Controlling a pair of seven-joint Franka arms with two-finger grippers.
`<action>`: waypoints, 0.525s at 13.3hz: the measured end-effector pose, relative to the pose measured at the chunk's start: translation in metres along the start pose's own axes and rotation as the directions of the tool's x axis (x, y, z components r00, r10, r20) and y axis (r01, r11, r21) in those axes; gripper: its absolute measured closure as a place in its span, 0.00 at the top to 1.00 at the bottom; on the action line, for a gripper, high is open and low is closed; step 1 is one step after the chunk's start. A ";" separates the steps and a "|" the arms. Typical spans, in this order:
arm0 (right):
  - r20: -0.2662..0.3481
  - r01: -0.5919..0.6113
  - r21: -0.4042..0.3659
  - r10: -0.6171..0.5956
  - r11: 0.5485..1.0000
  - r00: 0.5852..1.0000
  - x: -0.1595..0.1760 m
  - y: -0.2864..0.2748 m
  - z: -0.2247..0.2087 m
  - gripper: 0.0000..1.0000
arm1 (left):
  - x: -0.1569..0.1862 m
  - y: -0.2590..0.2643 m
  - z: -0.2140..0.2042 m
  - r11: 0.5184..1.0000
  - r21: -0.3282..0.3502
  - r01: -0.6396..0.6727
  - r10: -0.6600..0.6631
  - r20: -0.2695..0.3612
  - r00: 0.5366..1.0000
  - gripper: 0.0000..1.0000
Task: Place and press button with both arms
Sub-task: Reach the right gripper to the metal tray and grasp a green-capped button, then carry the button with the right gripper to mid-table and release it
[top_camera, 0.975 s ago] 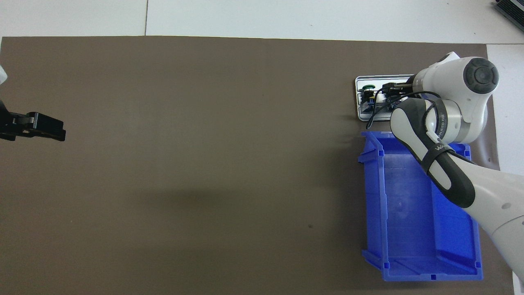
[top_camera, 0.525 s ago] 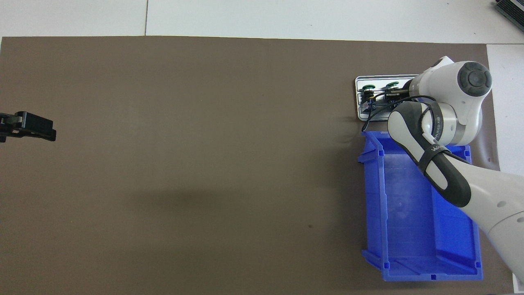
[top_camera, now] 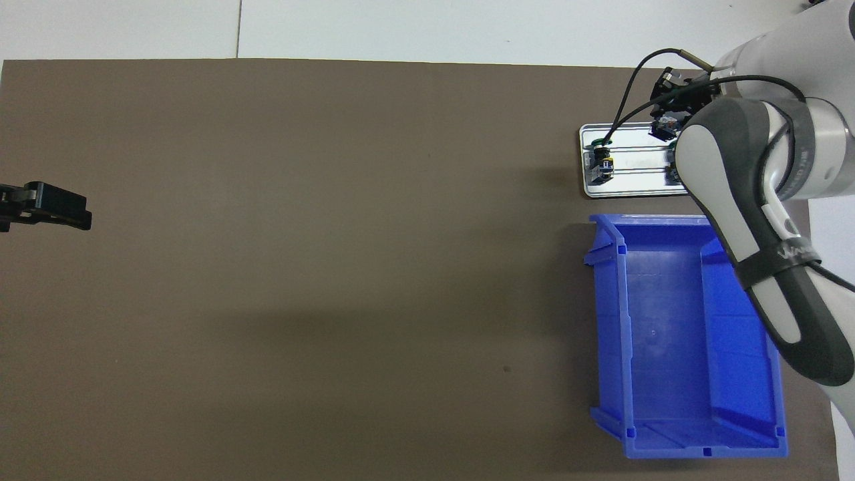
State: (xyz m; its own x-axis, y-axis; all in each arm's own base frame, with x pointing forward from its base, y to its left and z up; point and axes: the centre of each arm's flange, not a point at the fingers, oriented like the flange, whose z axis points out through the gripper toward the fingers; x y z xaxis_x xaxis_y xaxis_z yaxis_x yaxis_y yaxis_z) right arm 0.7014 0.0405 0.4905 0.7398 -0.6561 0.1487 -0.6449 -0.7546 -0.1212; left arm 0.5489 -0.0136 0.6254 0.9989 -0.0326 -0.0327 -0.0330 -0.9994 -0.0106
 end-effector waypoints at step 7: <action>0.066 -0.603 -0.063 0.606 0.795 0.792 -0.219 -0.140 -0.004 0.41 | 0.000 0.000 0.000 1.000 0.000 0.000 0.000 0.000 1.000 1.00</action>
State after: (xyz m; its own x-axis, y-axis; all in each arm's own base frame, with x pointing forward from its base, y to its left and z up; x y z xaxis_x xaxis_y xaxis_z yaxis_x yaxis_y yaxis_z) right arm 0.6293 0.2896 0.4792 0.2078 -0.9780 -0.0200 -0.9711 -0.2038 -0.1243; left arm 0.5489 -0.0136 0.6254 0.9989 -0.0326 -0.0327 -0.0330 -0.9994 -0.0106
